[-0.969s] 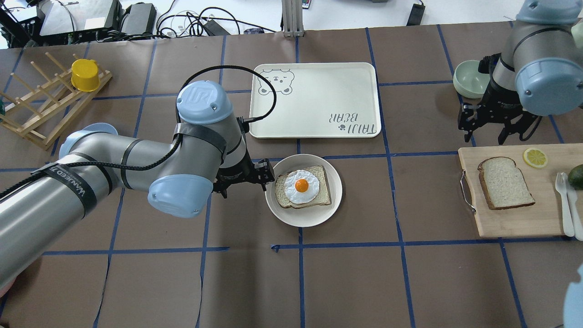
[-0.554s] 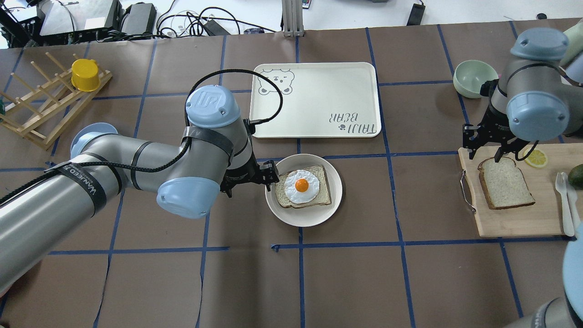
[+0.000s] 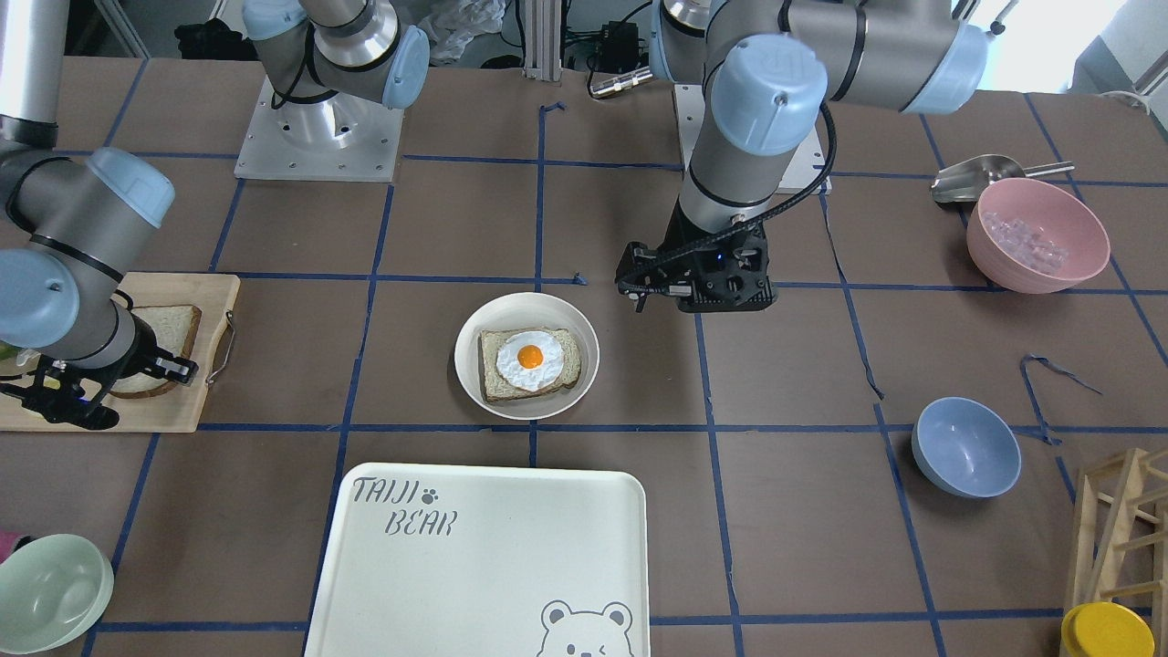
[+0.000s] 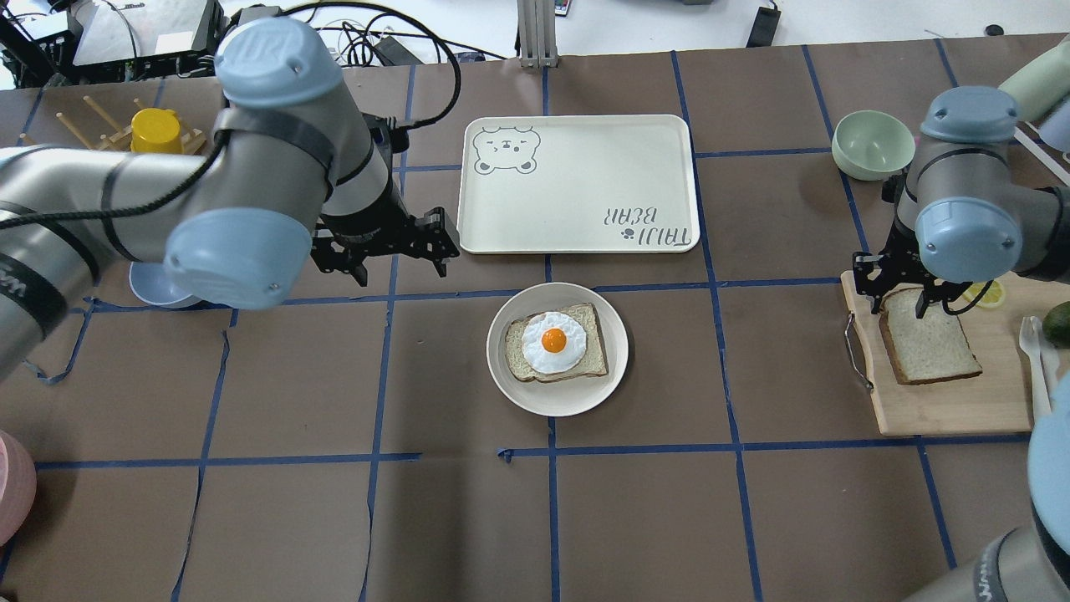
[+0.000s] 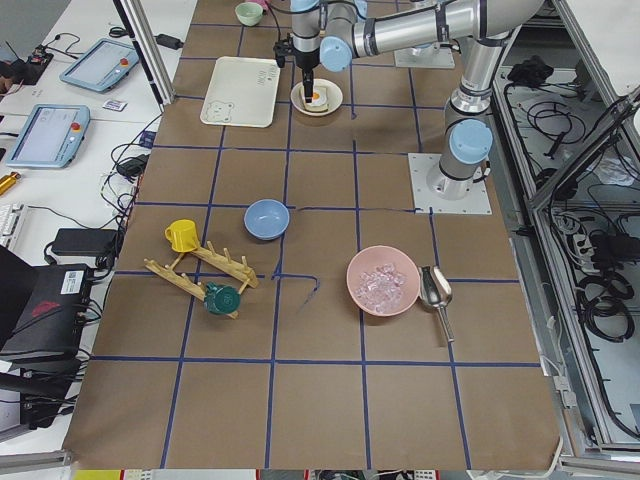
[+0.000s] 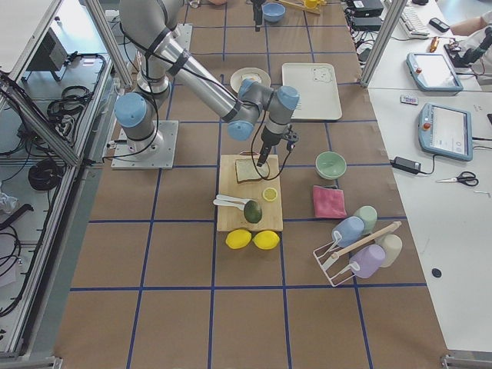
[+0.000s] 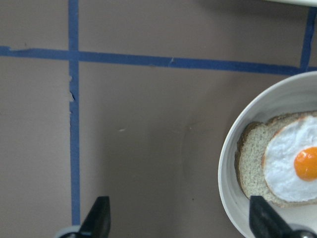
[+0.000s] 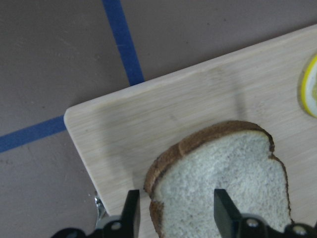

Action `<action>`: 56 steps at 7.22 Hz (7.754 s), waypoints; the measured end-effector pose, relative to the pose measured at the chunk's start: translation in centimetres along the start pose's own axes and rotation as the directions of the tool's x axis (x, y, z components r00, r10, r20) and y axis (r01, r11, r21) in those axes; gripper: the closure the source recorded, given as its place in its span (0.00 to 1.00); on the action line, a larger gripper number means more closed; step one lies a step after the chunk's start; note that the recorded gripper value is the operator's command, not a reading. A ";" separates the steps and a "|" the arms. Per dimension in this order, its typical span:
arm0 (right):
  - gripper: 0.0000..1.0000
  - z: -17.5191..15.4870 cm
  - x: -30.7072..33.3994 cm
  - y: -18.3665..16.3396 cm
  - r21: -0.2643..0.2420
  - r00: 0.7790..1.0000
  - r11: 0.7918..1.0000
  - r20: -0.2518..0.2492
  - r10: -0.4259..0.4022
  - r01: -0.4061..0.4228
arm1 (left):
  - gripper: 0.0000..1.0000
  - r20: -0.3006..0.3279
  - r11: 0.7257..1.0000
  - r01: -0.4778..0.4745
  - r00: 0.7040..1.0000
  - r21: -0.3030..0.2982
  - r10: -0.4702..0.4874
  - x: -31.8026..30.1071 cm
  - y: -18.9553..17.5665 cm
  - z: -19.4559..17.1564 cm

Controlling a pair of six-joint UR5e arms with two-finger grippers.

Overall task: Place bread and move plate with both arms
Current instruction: 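Grasp the bread slice with the right gripper while the left draws back, then carry the bread slice with the right gripper over the egg toast, then release the bread onto the egg toast and lift the right gripper, then grip the white plate rim with the left gripper while the right withdraws, then slide the white plate with the left gripper onto the bear tray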

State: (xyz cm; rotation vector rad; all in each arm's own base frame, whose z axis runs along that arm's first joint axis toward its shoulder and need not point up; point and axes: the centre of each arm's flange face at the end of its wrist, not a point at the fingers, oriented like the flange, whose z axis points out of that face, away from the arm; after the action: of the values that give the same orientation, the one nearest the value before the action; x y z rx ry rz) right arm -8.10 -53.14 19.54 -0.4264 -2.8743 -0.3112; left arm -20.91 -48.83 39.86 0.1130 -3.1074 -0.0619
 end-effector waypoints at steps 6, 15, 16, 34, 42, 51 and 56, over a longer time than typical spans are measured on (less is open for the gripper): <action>1.00 0.6 -0.2 0.0 -0.025 1.000 1.000 0.002 0.008 -0.008 | 0.00 -0.010 0.998 -0.040 0.999 0.057 0.041 1.0 3.6 -11.5; 1.00 -20.7 -14.3 6.1 -0.169 0.998 0.985 0.036 0.050 -0.043 | 0.00 -0.025 0.996 -0.004 1.000 0.091 0.006 -5.2 2.0 -13.1; 1.00 -21.8 -19.4 8.6 -0.174 0.990 0.979 0.078 0.119 -0.104 | 0.00 -0.026 0.996 -0.003 1.000 0.091 0.006 -5.2 2.0 -13.1; 0.00 -19.4 -36.2 12.9 -0.058 0.955 0.990 0.262 0.138 -0.127 | 0.00 -0.009 0.998 -0.006 1.000 -0.064 0.005 -5.7 0.4 -3.3; 0.00 -29.6 -16.4 12.1 0.136 0.971 0.979 0.166 -0.172 0.150 | 0.00 -0.023 0.998 0.029 0.999 -0.048 -0.030 1.9 2.1 17.0; 0.00 -31.5 -14.4 13.4 0.218 0.931 0.926 0.134 -0.340 0.307 | 1.00 -0.014 0.998 0.027 1.000 -0.053 -0.027 5.3 2.3 21.8; 0.00 -33.0 -13.6 14.7 0.256 0.929 0.919 0.140 -0.342 0.299 | 1.00 -0.075 0.999 0.039 0.997 0.030 -0.036 5.7 -1.1 17.6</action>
State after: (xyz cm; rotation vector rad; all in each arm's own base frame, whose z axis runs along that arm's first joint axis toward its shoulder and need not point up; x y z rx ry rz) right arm 15.14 -50.81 50.29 0.0687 -3.1071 0.0166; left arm -27.08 -49.69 22.45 0.1704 -3.0327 -0.0102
